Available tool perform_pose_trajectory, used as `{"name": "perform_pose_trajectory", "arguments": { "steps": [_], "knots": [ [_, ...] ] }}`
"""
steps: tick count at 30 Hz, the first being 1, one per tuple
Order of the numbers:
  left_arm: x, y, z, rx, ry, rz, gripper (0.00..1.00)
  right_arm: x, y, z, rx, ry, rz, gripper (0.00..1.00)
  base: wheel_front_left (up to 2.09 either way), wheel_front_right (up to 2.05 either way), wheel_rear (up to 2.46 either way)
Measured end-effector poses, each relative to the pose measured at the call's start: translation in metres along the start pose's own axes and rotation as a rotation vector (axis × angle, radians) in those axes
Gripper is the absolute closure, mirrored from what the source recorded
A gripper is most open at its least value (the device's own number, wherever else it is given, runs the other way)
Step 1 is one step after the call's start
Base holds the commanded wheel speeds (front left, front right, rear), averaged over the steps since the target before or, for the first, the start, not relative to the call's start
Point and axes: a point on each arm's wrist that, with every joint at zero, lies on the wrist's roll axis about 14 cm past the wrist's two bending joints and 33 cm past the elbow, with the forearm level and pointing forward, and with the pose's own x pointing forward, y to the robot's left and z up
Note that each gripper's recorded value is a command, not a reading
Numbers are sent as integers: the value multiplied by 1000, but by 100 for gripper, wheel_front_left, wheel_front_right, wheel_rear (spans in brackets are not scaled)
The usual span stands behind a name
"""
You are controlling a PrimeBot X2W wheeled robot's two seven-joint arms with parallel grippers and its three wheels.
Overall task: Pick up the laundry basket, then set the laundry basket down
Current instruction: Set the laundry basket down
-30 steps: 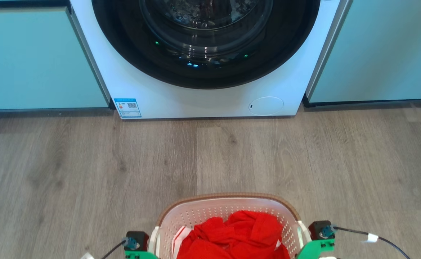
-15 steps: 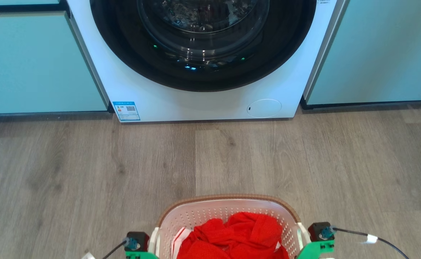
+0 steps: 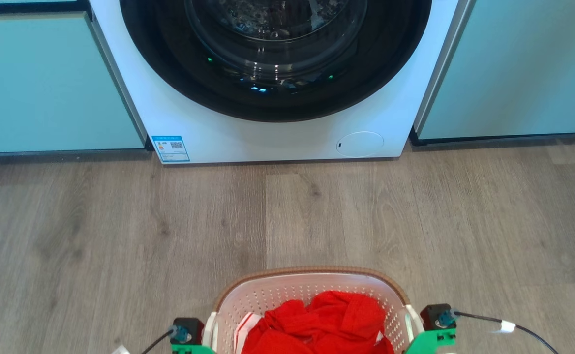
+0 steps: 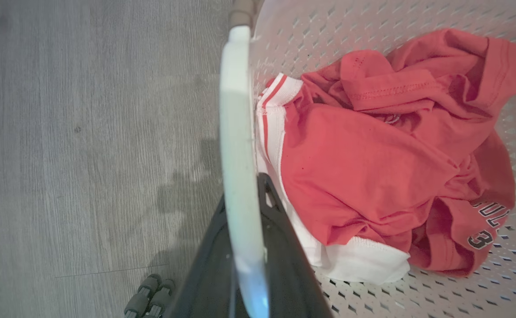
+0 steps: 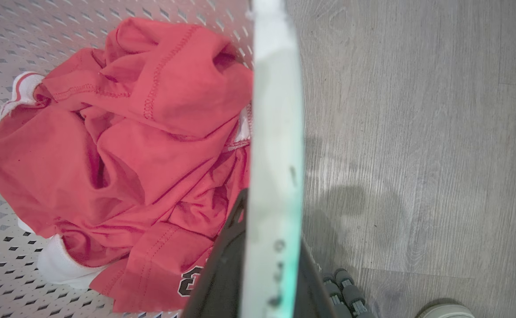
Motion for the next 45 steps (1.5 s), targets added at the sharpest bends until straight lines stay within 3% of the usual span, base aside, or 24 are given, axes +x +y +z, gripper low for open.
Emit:
{"name": "perform_pose_trajectory", "arguments": {
  "steps": [13, 21, 32, 45],
  "knots": [
    [6, 0, 3, 6, 9, -2, 100, 5, -3, 5, -3, 1, -3, 100, 0, 0, 0],
    [21, 4, 24, 16, -3, -3, 100, 20, -8, 28, -11, -11, -5, 100, 0, 0, 0],
    [64, 22, 85, 44, -65, 12, 100, 64, -19, 92, -41, -79, 2, 100, 0, 0, 0],
    [134, 45, 117, 56, -56, 13, 100, 138, -40, 124, -61, -78, 8, 100, 0, 0, 0]
  ]
}}
